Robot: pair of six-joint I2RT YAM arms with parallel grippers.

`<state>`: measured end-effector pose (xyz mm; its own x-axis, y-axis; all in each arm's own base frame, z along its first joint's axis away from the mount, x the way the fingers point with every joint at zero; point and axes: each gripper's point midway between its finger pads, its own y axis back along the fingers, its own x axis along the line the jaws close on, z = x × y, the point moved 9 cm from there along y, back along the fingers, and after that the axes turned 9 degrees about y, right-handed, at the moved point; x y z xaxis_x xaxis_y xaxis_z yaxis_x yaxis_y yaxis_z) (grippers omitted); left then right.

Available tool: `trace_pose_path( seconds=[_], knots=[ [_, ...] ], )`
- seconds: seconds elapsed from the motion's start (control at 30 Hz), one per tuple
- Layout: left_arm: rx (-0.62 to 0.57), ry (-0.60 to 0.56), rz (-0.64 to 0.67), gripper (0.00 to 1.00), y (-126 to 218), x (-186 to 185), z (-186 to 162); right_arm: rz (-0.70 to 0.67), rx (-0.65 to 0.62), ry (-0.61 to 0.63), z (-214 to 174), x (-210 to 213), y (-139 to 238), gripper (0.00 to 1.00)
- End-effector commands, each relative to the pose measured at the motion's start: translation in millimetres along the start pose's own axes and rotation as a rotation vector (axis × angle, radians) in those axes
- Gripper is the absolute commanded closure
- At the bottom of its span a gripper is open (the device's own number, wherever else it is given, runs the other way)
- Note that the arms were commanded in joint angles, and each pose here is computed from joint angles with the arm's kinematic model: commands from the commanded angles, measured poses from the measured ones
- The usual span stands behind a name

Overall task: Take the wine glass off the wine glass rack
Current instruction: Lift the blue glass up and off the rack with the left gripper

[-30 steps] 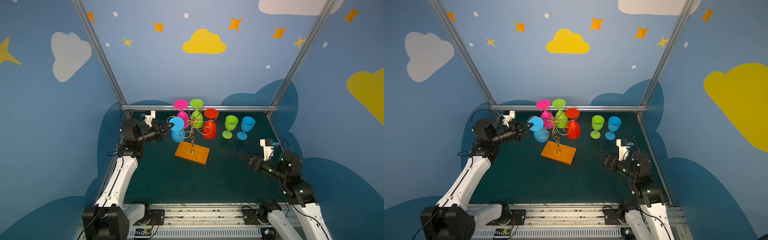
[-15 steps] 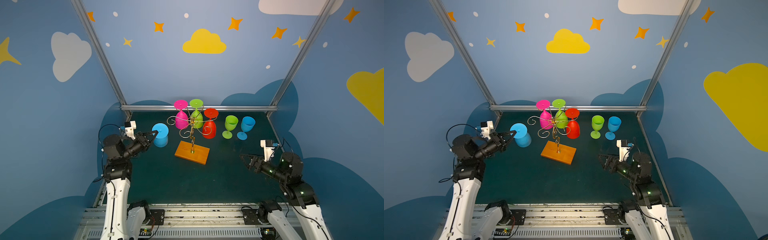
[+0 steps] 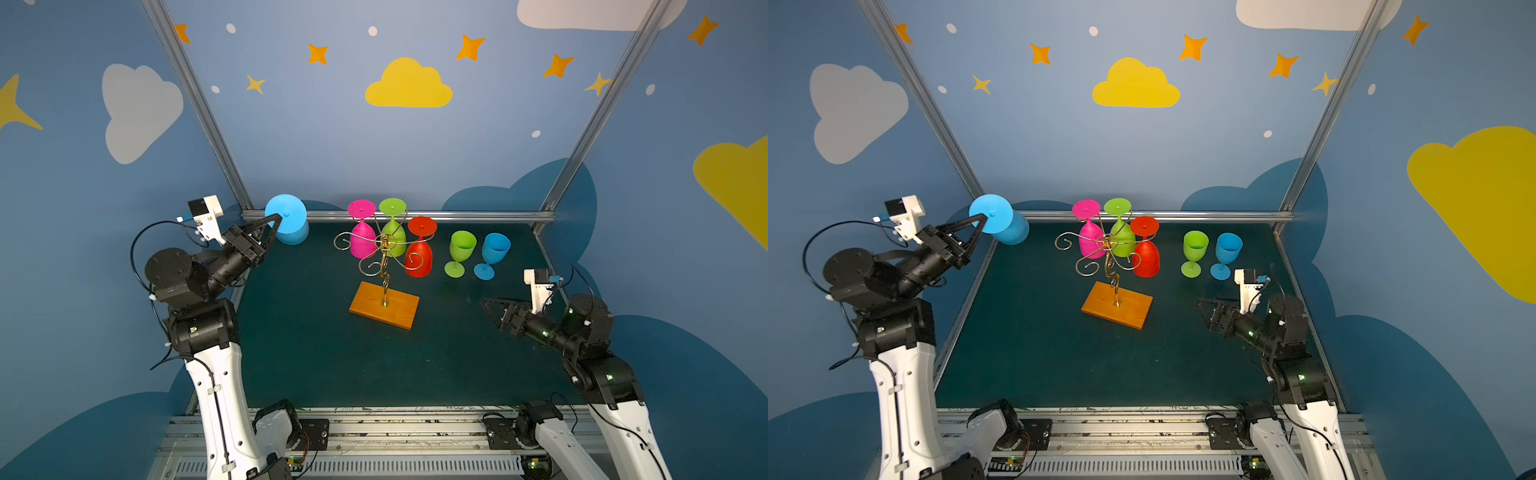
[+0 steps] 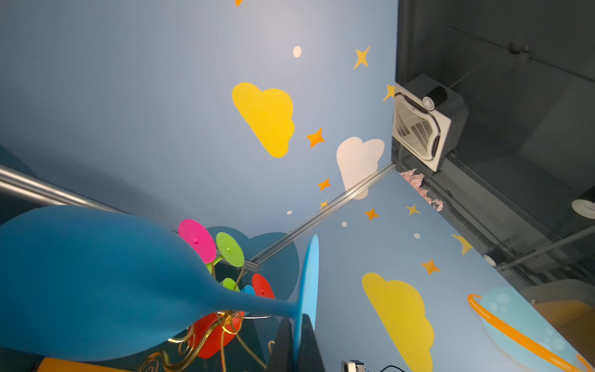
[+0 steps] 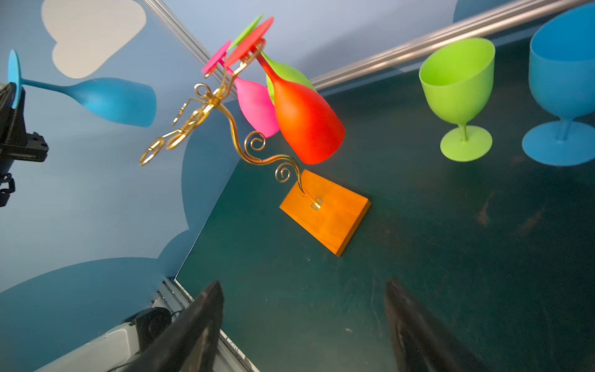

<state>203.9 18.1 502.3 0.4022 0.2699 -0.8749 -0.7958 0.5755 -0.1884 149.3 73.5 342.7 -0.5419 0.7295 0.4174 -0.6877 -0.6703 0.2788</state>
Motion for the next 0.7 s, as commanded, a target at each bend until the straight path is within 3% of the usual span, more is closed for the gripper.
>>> trace_pose_path(
  seconds=[0.0,0.13,0.37,0.67],
  knots=[
    [0.022,-0.076,-0.102,0.97,1.7,-39.8,1.3,0.035,-0.085,0.084,25.9,13.9,7.7,0.22],
    [0.073,-0.046,-0.169,0.97,-6.3,-54.8,-1.7,0.058,-0.128,0.139,42.9,22.6,10.0,0.22],
    [0.291,0.010,-0.279,0.97,-41.6,-60.2,-30.0,0.145,-0.175,0.283,73.3,47.8,-0.1,0.23],
    [0.572,0.111,-0.377,0.97,-93.2,-63.3,-66.6,0.222,-0.197,0.637,91.5,105.8,-25.1,0.22]
  ],
)
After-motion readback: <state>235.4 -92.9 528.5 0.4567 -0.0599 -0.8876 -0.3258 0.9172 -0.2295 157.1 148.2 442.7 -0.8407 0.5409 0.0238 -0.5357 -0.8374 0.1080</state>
